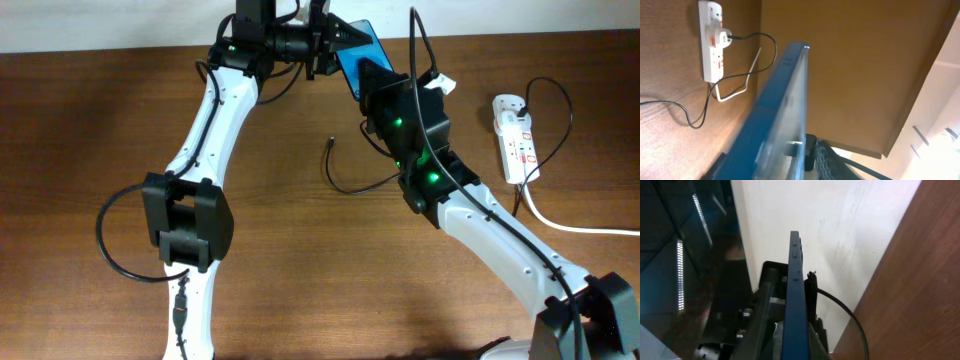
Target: Plug charger to phone and switch on socket
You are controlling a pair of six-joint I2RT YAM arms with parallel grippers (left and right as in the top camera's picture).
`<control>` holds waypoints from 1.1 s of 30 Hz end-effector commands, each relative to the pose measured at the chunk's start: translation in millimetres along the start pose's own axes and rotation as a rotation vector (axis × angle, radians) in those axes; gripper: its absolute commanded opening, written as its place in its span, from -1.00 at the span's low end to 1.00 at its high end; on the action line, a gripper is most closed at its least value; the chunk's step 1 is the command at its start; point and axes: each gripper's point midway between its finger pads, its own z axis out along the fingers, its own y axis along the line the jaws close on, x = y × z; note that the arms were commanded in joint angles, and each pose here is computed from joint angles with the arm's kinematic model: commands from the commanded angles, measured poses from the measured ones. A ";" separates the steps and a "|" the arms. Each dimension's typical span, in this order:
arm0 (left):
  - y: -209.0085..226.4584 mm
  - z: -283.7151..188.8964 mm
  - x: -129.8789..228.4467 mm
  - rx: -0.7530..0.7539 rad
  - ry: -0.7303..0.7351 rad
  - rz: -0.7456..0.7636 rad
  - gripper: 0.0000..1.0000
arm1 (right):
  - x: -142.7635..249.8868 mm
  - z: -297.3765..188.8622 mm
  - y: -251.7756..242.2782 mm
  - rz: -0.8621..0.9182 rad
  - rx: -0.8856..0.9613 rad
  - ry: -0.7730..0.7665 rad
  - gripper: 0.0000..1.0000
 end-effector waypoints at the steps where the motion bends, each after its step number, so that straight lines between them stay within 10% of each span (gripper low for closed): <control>1: -6.8 -1.2 -4.0 0.004 -0.026 0.020 -0.62 | 6.3 3.4 -6.9 -0.020 0.022 0.025 -0.92; 9: -5.3 -2.5 -9.4 -0.004 -0.054 0.019 -1.00 | 7.7 3.3 -6.9 -0.020 0.022 0.033 -0.90; 22: 1.4 -36.3 -35.5 -0.026 -0.157 0.123 -1.00 | 6.4 2.8 -19.7 -0.030 0.074 0.034 -0.09; 33: 77.6 -147.4 -23.8 -0.169 -0.162 0.129 -1.00 | -36.2 -43.0 -126.7 -0.575 0.405 0.479 0.10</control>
